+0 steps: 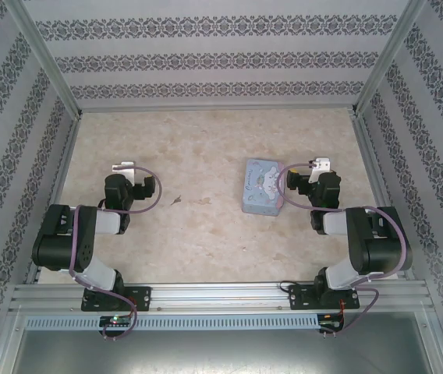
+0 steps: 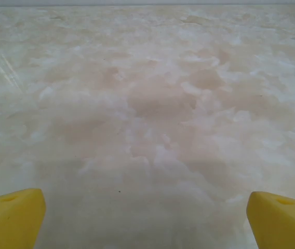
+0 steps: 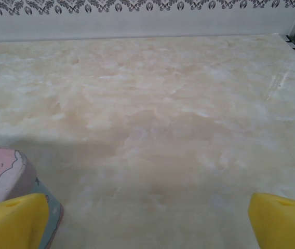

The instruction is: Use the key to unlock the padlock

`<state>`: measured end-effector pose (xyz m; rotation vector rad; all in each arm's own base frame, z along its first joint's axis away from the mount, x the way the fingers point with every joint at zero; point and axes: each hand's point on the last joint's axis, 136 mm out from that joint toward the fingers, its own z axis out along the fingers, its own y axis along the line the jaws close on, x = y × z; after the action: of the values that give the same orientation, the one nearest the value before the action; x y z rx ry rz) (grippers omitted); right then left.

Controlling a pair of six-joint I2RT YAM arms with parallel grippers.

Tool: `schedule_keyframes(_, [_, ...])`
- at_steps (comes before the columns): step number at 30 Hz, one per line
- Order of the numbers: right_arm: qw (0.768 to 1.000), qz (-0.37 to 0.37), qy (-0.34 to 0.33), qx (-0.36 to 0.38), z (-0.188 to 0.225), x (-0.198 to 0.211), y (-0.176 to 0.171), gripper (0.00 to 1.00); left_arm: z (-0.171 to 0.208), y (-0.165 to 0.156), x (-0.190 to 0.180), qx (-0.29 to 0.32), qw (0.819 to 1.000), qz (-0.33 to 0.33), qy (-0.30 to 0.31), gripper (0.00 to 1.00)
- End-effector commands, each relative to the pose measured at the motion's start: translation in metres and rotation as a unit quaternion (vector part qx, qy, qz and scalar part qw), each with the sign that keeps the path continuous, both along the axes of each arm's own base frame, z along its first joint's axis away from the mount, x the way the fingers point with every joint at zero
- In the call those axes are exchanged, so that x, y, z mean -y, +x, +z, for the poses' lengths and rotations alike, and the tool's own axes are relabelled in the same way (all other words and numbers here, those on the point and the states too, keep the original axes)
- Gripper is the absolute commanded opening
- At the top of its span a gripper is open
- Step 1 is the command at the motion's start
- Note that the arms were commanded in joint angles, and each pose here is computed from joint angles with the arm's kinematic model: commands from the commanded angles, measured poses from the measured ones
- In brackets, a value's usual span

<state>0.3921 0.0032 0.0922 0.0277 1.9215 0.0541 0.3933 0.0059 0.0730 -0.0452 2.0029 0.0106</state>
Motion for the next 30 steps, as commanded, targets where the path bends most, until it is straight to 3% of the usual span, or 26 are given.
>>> schedule_keyframes(1, [1.000,0.015,-0.005,0.022,0.014,-0.004,0.006,0.98,0.009,0.006,-0.003,0.011,1.000,-0.003,0.006,1.00])
schedule_keyframes(20, [1.000,0.005,0.002,0.020,0.014,0.000,0.006,0.98,0.010,0.007,-0.001,0.012,1.000,-0.009,0.004,1.00])
schedule_keyframes(27, [0.997,-0.067,0.009,0.041,0.050,0.025,-0.006,0.98,0.029,0.009,-0.008,-0.014,1.000,0.014,0.006,1.00])
schedule_keyframes(30, [0.992,-0.112,0.055,0.018,0.064,0.036,-0.015,0.98,0.036,0.011,-0.010,-0.044,0.999,0.021,0.000,1.00])
